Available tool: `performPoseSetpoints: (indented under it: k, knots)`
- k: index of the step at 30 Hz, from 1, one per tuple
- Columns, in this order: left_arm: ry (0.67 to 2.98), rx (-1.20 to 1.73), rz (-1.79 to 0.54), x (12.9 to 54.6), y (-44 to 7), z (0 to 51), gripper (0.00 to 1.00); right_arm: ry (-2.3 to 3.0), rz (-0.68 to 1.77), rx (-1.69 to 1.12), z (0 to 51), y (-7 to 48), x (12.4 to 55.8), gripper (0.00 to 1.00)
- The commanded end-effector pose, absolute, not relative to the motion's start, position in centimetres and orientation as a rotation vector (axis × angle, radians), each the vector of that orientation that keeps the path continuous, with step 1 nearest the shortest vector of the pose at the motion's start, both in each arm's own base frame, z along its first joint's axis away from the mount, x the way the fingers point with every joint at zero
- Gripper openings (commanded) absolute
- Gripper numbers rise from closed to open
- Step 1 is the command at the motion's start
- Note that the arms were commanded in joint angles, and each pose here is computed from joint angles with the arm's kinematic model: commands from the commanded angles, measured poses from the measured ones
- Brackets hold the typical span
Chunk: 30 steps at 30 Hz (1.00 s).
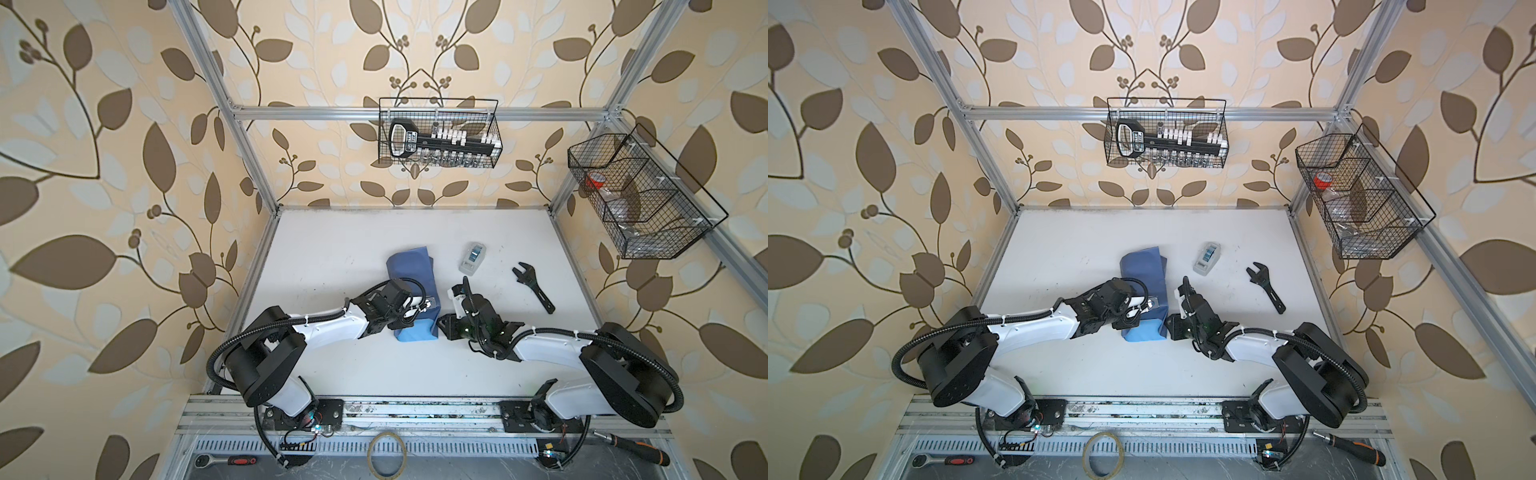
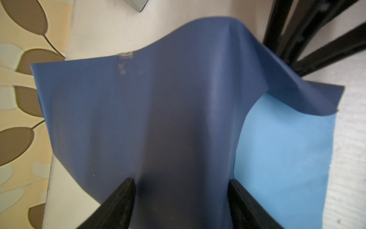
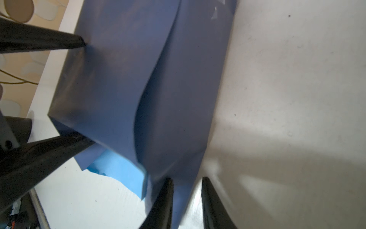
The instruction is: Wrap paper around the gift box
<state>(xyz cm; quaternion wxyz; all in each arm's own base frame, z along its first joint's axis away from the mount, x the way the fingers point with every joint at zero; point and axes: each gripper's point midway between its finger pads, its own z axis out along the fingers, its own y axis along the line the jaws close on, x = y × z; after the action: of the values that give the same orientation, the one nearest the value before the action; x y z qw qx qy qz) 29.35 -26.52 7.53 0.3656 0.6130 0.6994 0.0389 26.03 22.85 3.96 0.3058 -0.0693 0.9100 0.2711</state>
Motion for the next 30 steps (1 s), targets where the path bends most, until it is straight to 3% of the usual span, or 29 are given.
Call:
performPoseSetpoints:
  k: [1,30]
  knots:
    - [1.831,1.673,0.139,28.6,-25.6,5.5,0.74,2.338,0.783,-0.221,6.0,24.3,27.0,0.27]
    - [1.833,1.669,0.135,28.6,-25.6,5.7,0.75,2.328,0.789,-0.178,5.0,25.6,27.9,0.19]
